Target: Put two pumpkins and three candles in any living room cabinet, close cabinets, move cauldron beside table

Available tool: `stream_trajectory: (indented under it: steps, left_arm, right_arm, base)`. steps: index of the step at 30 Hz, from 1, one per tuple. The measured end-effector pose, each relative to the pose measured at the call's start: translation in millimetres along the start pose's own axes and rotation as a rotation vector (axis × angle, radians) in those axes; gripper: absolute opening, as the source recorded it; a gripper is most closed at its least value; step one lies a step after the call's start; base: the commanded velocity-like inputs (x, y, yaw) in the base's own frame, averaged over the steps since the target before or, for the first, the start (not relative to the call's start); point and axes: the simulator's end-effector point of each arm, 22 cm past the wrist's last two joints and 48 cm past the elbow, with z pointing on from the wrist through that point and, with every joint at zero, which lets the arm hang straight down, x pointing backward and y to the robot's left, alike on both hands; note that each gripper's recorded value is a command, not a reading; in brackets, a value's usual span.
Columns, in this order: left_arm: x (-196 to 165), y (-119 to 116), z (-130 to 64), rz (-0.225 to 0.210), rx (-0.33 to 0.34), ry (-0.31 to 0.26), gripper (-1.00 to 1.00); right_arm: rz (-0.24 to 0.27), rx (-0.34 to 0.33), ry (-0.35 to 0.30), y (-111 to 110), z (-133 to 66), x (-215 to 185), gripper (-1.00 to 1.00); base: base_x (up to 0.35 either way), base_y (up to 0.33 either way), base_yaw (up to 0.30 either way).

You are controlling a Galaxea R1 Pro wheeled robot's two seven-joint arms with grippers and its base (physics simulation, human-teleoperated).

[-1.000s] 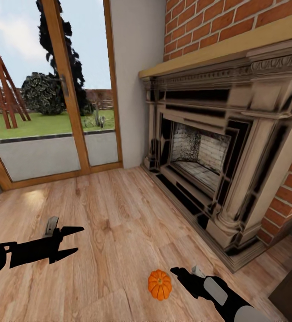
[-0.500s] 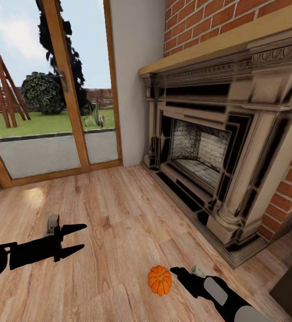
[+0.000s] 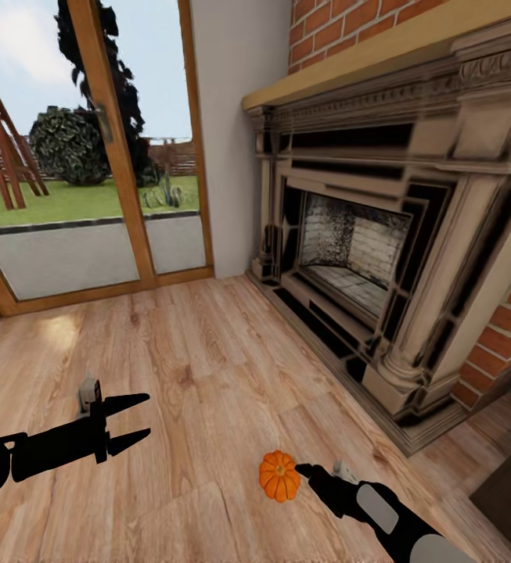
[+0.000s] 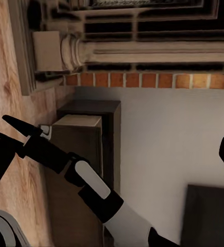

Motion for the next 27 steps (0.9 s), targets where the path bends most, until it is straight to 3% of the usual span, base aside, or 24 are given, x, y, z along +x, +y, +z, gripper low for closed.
stream_trajectory:
  steps: [9,27]
  left_arm:
    - [-2,18,4.9,-0.033,-0.021,0.006,1.00]
    - [-5,53,14.0,-0.094,-0.060,0.020,1.00]
  right_arm:
    - [0.001,-0.074,-0.028,8,8.9,-3,1.00]
    - [0.031,-0.049,-0.001,-17,27.7,13,1.00]
  base:
    - [0.000,0.000,0.000]
    - [0.000,0.000,0.000]
